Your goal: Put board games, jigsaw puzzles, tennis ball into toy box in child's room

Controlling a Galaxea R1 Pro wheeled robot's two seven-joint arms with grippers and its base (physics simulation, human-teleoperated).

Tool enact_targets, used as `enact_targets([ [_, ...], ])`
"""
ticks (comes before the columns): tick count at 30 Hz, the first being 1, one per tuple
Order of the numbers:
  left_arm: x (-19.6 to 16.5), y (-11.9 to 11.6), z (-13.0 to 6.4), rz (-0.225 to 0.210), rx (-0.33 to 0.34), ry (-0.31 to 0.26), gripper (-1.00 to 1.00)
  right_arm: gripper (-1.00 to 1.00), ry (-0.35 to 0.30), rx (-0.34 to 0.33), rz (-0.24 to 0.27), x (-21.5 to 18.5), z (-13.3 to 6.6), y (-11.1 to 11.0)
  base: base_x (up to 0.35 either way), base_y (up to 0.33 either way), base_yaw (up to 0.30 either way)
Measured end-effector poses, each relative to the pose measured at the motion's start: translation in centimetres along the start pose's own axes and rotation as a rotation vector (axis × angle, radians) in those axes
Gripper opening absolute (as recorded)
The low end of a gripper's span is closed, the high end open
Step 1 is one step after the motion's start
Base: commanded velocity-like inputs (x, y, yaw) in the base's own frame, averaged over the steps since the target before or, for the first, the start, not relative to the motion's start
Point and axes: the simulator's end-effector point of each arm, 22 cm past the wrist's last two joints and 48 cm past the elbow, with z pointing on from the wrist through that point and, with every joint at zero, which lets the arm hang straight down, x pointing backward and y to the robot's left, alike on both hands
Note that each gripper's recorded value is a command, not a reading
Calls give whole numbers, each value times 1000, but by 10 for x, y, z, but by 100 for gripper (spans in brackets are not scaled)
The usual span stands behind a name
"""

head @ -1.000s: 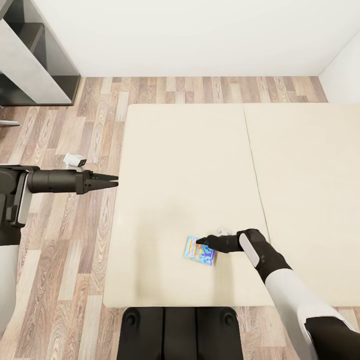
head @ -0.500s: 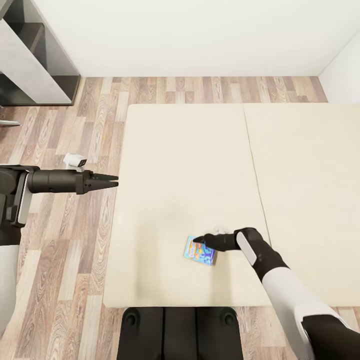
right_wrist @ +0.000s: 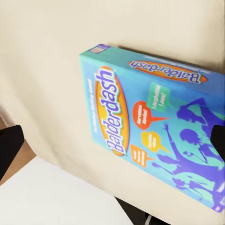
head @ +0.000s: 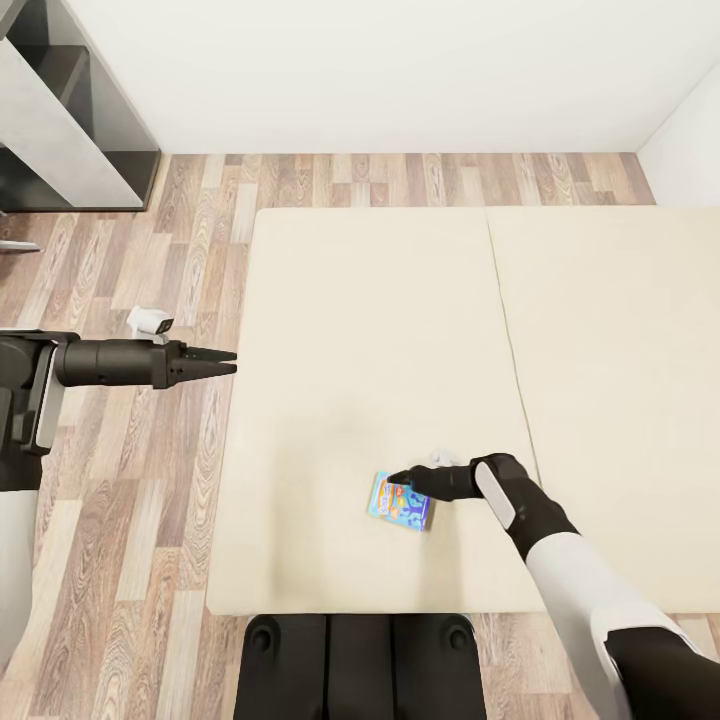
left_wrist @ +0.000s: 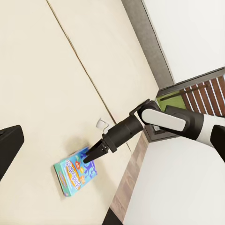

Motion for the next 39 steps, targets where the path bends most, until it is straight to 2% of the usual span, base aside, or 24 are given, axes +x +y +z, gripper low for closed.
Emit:
enact_targets([
  [16,0,0,0,-1,-2,0,100,100,-7,34,6,-4,-13,-23,0,0,0],
  [39,0,1,-1,-1,-4,-3,100,100,-7,37,12,-1,-19,-35,0,0,0],
])
